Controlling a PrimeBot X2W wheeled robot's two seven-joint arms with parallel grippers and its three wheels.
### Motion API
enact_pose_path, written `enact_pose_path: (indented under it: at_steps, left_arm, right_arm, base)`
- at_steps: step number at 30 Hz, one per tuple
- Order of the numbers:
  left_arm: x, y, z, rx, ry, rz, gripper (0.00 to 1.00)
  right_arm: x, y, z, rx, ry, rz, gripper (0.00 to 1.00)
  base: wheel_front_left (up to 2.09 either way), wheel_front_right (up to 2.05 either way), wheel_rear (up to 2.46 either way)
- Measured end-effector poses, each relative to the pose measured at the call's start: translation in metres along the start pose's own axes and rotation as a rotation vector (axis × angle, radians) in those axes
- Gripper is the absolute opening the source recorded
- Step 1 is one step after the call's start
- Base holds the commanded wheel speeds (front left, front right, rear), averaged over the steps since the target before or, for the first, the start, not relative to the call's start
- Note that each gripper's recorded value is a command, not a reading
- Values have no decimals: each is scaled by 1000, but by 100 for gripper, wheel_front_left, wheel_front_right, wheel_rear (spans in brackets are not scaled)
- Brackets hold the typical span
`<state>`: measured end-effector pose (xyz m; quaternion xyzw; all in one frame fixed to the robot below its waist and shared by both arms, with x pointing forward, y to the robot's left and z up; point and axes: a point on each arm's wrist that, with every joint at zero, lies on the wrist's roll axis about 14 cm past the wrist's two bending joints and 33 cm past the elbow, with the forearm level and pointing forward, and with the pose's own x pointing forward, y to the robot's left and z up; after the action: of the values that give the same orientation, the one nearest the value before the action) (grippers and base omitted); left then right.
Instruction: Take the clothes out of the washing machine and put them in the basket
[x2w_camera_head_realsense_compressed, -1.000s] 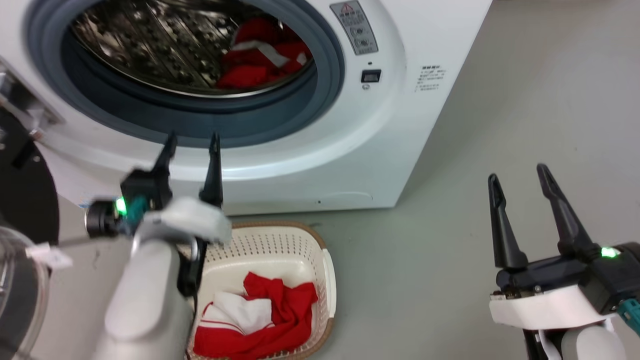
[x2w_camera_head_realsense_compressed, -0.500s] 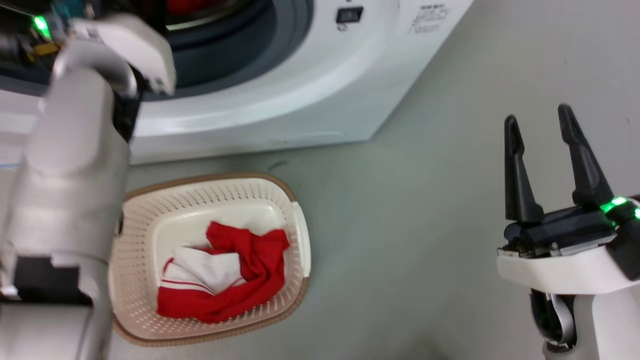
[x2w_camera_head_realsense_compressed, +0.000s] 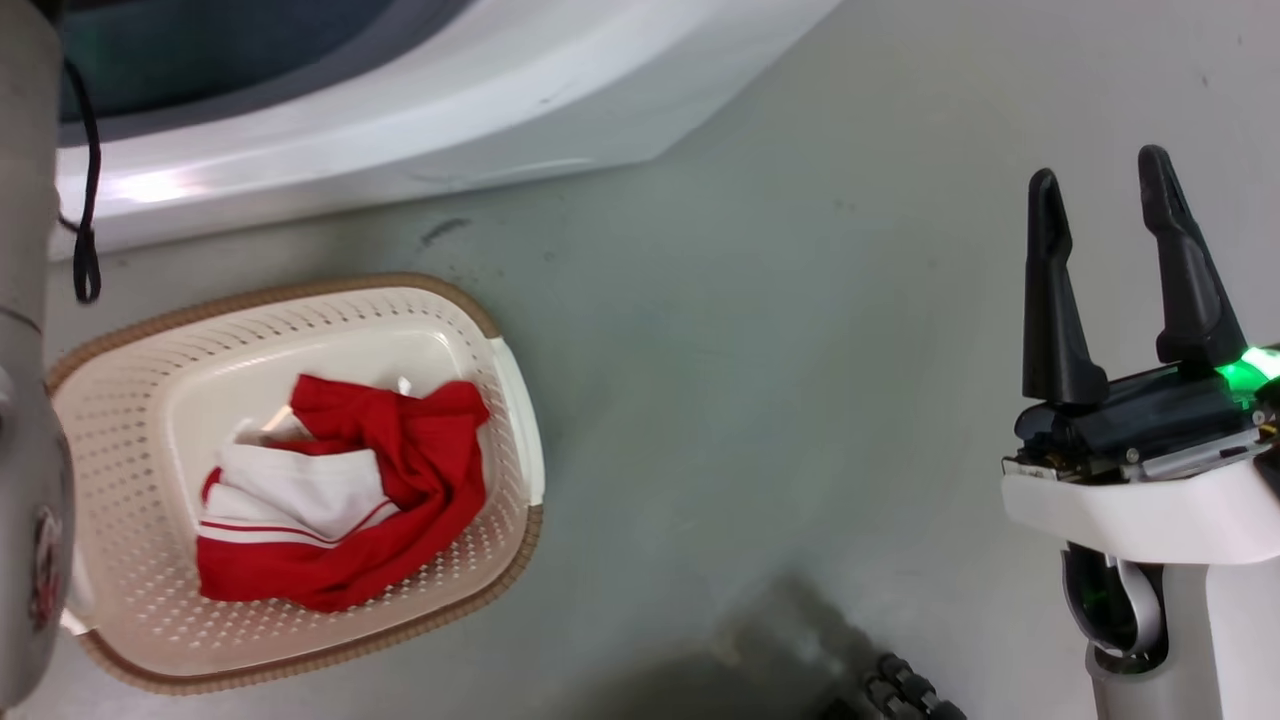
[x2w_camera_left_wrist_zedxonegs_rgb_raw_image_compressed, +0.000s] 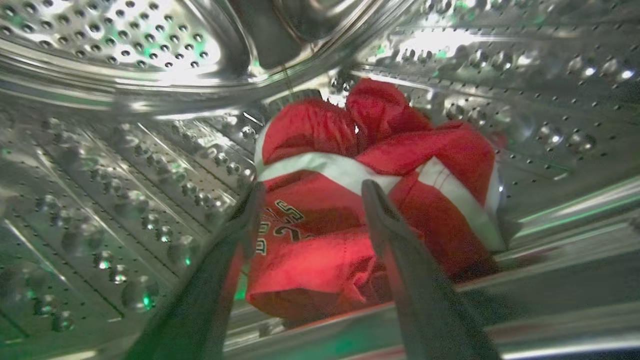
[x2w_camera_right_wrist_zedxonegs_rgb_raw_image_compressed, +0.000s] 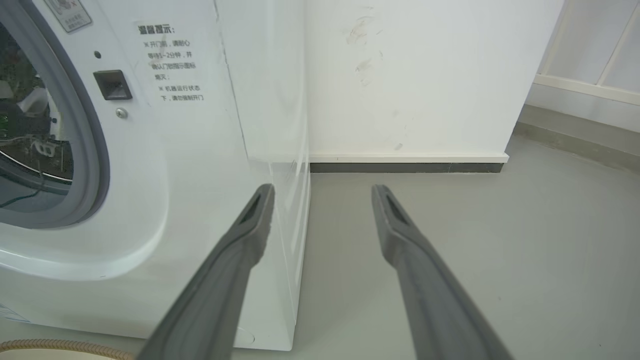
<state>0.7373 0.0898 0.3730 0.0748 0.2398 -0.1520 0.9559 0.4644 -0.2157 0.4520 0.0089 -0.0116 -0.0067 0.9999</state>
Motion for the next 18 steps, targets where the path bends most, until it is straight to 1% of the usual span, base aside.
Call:
enact_pose_path:
  at_steps: [3,5,8,11,14,18]
  left_arm:
    - [14,-14,-16,-40,110,-37,100]
    - [21,-18,-19,-48,158,-52,100]
    - [28,-13,-19,-65,211,-53,100]
    - [32,-7,-33,-90,299,-52,100]
    - [36,-9,-41,-108,368,-67,100]
    - [40,-12,-53,-102,417,-82,100]
  right_arm:
    - [1,-5,-7,-1,16,-13,100]
    - [1,-8,-12,0,29,-21,100]
    - [0,-11,-17,-1,43,-30,100]
    - [-1,-14,-22,-4,57,-39,100]
    - [-2,-18,-25,-7,67,-50,100]
    - [1,-21,-30,-13,74,-54,100]
  base:
    - [0,0,0]
    - [0,0,0]
    - [0,0,0]
    - [0,0,0]
    - [0,0,0]
    - [0,0,0]
